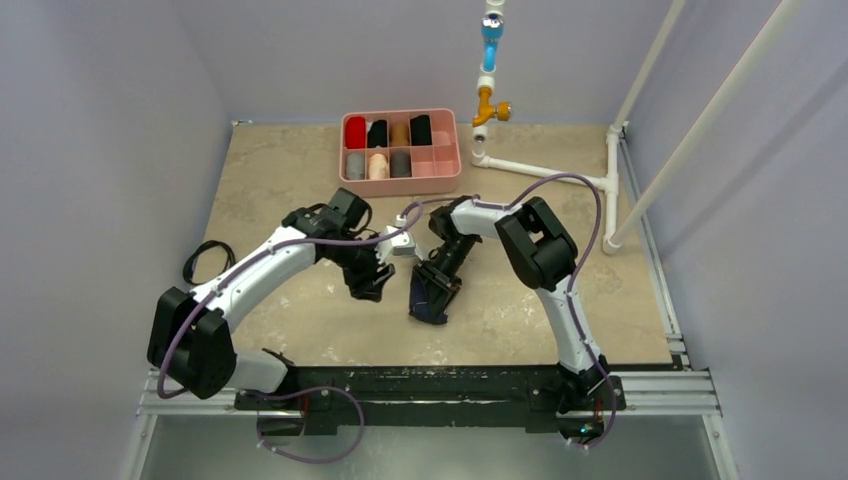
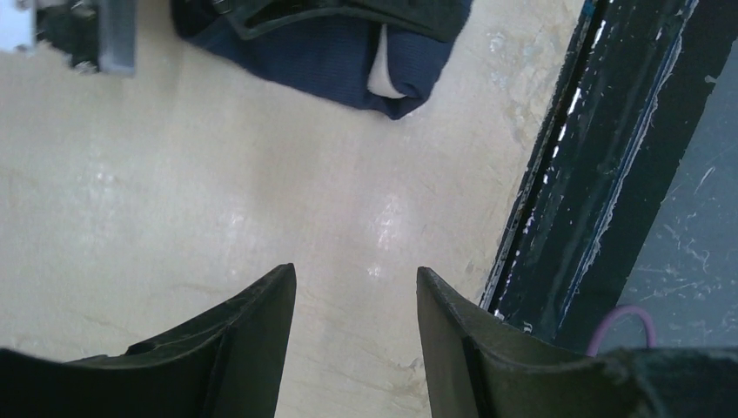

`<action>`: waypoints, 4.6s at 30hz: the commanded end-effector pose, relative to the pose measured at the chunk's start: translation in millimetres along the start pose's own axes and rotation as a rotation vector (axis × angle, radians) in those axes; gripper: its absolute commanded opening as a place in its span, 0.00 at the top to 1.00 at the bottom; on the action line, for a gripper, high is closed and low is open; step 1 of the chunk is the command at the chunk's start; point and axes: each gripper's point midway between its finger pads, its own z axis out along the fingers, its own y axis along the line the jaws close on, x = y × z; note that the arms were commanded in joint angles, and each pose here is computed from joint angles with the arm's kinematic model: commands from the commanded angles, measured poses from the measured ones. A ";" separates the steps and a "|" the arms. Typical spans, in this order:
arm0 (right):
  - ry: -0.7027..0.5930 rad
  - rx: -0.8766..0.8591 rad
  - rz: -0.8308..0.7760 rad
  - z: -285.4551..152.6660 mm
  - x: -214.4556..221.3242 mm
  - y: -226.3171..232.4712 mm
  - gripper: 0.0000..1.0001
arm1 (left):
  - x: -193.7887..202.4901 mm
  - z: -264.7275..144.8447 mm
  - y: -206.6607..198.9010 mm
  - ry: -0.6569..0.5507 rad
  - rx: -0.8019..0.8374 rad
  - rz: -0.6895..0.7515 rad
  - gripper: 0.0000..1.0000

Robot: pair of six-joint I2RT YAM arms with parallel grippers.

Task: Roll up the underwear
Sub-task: Roll the underwear to the center of the board.

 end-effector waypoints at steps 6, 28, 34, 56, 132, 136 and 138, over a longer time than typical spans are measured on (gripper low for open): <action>0.013 0.293 -0.207 -17.7 -14.9 -77.3 0.99 | -64.0 41.3 -17.8 -0.065 -0.035 0.310 0.45; 0.044 0.268 -0.225 -13.1 -5.7 -79.5 0.98 | -68.0 124.3 -25.2 -0.022 -0.037 0.358 0.26; 0.038 0.260 -0.229 -13.5 -7.8 -77.1 0.98 | -65.6 137.5 -27.6 -0.010 -0.025 0.337 0.33; -0.049 0.299 -0.177 -26.1 0.7 -71.5 0.97 | -65.6 174.2 -34.6 0.022 0.083 0.231 1.00; -0.348 0.479 -0.160 -193.7 88.7 -121.9 0.34 | -22.6 196.7 -5.1 0.302 0.352 -0.200 1.00; -0.347 0.490 -0.146 -196.1 89.9 -130.0 0.34 | -20.9 193.5 -8.8 0.296 0.354 -0.211 1.00; -0.342 0.488 -0.142 -194.3 90.7 -133.1 0.34 | -19.7 192.8 -10.4 0.297 0.356 -0.215 1.00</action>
